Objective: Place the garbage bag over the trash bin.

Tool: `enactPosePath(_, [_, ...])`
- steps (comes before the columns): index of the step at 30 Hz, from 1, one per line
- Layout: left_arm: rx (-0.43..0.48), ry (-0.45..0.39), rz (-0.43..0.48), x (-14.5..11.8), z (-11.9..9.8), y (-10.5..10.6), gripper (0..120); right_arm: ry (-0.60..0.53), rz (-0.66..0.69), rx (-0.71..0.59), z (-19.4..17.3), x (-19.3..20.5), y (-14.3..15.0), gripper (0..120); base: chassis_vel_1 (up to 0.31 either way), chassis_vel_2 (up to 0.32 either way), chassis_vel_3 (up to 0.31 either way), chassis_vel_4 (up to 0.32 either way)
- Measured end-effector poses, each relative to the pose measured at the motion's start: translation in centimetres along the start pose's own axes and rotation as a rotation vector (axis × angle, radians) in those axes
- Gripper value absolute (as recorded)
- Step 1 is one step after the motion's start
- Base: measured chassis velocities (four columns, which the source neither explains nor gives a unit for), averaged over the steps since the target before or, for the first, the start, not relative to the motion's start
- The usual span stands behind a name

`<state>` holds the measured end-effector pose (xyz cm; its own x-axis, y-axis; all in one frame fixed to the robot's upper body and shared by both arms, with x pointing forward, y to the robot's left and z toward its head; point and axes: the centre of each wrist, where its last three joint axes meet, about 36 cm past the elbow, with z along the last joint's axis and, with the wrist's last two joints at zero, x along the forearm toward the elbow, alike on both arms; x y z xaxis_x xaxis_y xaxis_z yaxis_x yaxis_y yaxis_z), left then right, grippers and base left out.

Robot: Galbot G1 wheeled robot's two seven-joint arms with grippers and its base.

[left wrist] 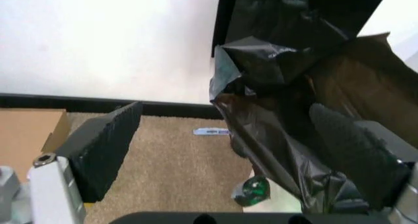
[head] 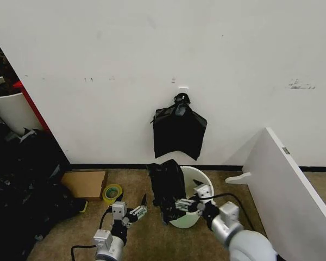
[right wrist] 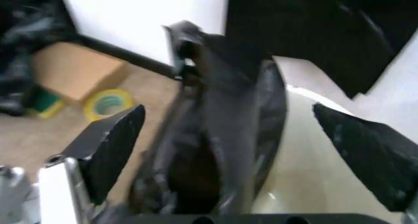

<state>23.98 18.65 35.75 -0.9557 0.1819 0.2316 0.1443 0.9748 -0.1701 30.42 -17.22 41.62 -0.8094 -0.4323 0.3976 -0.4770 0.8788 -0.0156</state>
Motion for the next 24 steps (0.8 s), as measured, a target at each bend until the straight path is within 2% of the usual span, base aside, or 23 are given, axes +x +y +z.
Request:
enactPosePath(1, [-0.001,-0.003,-0.001,-0.1,0.0,0.0,100,0.005,0.018,-0.001,0.1,-0.5,0.1,94,0.0,0.0,0.0,0.0])
enactPosePath(2, [0.0,-0.006,-0.003,-0.3,0.0,-0.2,100,0.014,0.052,-0.013,0.1,-1.3,0.3,86,0.0,0.0,0.0,0.0])
enactPosePath(5, [0.002,-0.006,-0.007,-0.5,0.2,-0.3,100,0.016,0.07,-0.021,0.2,-1.8,0.7,79,0.0,0.0,0.0,0.0])
enactPosePath(10, [-0.016,0.0,-0.006,-1.4,0.2,-0.2,100,0.016,0.088,0.006,0.4,-2.3,0.8,57,0.0,0.0,0.0,0.0])
enactPosePath(12, [-0.02,0.0,-0.006,-1.6,0.1,-0.2,100,0.016,0.089,0.007,0.4,-2.3,0.8,53,0.0,0.0,0.0,0.0])
enactPosePath(18, [-0.04,0.062,0.016,-3.6,-1.7,-0.2,100,0.013,0.1,0.013,0.2,-2.4,0.7,29,0.0,0.0,0.0,0.0])
enactPosePath(20, [-0.04,0.063,0.017,-3.8,-1.8,-0.3,100,0.013,0.101,0.012,0.2,-2.4,0.7,27,0.0,0.0,0.0,0.0])
enactPosePath(21, [-0.039,0.069,0.024,-4.6,-2.4,-0.3,100,0.013,0.106,0.009,0.2,-2.3,0.7,19,0.0,0.0,0.0,0.0])
enactPosePath(24, [-0.032,0.096,0.043,-5.7,-3.0,-0.6,100,0.014,0.111,0.0,0.3,-2.1,0.8,5,0.0,0.0,0.0,0.0])
